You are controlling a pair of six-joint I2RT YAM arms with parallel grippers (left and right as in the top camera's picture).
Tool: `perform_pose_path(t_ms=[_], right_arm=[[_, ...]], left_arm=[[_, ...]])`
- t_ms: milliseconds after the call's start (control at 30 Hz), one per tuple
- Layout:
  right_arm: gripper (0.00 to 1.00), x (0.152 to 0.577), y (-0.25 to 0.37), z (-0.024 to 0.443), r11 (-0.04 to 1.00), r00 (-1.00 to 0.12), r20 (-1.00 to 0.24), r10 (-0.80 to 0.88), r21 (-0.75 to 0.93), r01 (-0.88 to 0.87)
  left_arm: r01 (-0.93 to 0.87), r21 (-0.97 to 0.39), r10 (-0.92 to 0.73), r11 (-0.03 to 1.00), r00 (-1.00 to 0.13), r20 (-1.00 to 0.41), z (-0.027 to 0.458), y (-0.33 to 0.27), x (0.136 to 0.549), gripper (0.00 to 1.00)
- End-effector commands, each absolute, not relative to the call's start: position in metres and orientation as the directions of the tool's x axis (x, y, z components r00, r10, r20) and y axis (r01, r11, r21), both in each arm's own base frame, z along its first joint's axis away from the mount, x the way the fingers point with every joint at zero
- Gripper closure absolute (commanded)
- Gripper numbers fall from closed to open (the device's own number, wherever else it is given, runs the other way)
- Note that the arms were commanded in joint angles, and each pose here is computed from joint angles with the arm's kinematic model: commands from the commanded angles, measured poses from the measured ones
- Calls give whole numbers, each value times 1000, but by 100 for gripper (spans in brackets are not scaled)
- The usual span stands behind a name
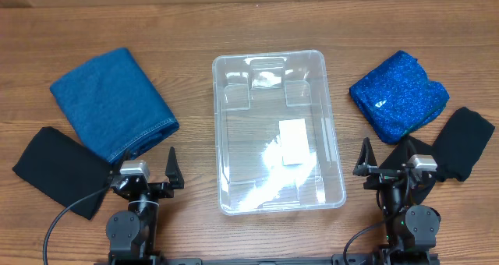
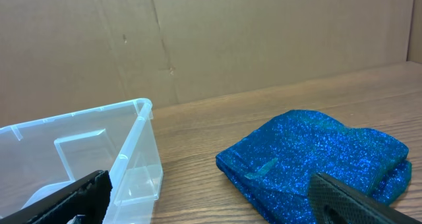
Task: Pack container
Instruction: 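Move the right gripper toward the folded sparkly blue cloth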
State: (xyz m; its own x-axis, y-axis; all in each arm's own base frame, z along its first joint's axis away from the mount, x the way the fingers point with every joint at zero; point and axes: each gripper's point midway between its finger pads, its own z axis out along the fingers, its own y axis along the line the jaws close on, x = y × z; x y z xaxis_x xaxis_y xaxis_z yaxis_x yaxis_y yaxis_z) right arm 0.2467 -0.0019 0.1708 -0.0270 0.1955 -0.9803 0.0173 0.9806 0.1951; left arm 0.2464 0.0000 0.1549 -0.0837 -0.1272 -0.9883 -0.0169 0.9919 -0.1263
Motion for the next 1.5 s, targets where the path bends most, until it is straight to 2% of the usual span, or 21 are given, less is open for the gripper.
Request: perform_pose_path(t_ms=[0,1033,1100,1200,1367,1467], right_arm=[[0,247,-3,170,981,-20,-980,196,195,24],[0,247,-3,169,980,-22,-980,197,196,23],[0,247,-2,169,969,-22,-969,246,246,18],[0,247,-2,169,952,-21,-952,306,306,21],[0,246,-21,186,945,12,-953,303,303,121],[0,252,-21,194,945,-52,-951,303,294,141]], left_arm=[[-13,-132,-133,991,-73,-988,157,-1,246,0],[-13,-132,-133,991,-72,-989,157,-1,246,0],[-14,-161,-161,987,-71,-984,157,-1,246,0],[-11,-286,-286,958,-74,-955,157,-3,246,0],[28,-273,-267,961,-136,-954,175,-12,235,0],[-7,-253,-251,967,-154,-956,208,-7,223,0]])
